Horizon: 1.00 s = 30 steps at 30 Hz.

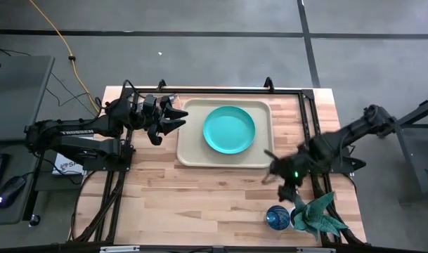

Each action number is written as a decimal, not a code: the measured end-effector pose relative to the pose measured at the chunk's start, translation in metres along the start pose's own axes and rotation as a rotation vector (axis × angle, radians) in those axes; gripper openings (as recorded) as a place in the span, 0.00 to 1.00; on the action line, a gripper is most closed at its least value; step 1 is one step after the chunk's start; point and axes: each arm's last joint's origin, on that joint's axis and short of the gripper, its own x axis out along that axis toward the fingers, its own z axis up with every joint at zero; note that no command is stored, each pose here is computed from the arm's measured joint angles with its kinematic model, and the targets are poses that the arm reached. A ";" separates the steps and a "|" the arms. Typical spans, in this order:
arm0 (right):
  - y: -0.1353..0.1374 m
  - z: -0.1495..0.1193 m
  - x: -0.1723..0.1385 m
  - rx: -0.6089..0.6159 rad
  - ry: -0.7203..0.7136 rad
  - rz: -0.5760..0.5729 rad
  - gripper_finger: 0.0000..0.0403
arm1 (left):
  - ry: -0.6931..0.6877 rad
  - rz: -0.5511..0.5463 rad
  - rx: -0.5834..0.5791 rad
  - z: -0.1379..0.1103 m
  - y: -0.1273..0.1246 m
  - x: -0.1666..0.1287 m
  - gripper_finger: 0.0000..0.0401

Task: Pick and place plate/cup/fork/spoon on tray
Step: Put the blue cup on the table

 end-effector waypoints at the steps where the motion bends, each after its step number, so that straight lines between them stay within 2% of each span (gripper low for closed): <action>1: 0.001 -0.004 0.006 0.017 -0.011 0.000 0.54 | 0.000 0.000 0.000 0.000 0.000 0.000 0.42; 5: 0.000 -0.013 0.025 0.112 -0.098 0.001 0.54 | 0.000 0.000 0.000 0.000 0.000 0.000 0.42; 9: -0.005 -0.016 0.042 0.156 -0.084 -0.045 0.54 | 0.000 0.000 0.000 0.000 0.000 0.000 0.42; 14: -0.007 -0.014 0.064 0.106 -0.001 -0.114 0.54 | 0.000 0.000 0.001 0.000 0.000 0.000 0.42; 21: -0.011 -0.007 0.091 0.077 0.037 -0.205 0.54 | 0.000 0.001 0.001 0.000 0.000 0.000 0.42; 30: -0.014 -0.002 0.108 0.038 0.052 -0.260 0.54 | -0.001 0.002 0.003 0.000 0.000 0.000 0.42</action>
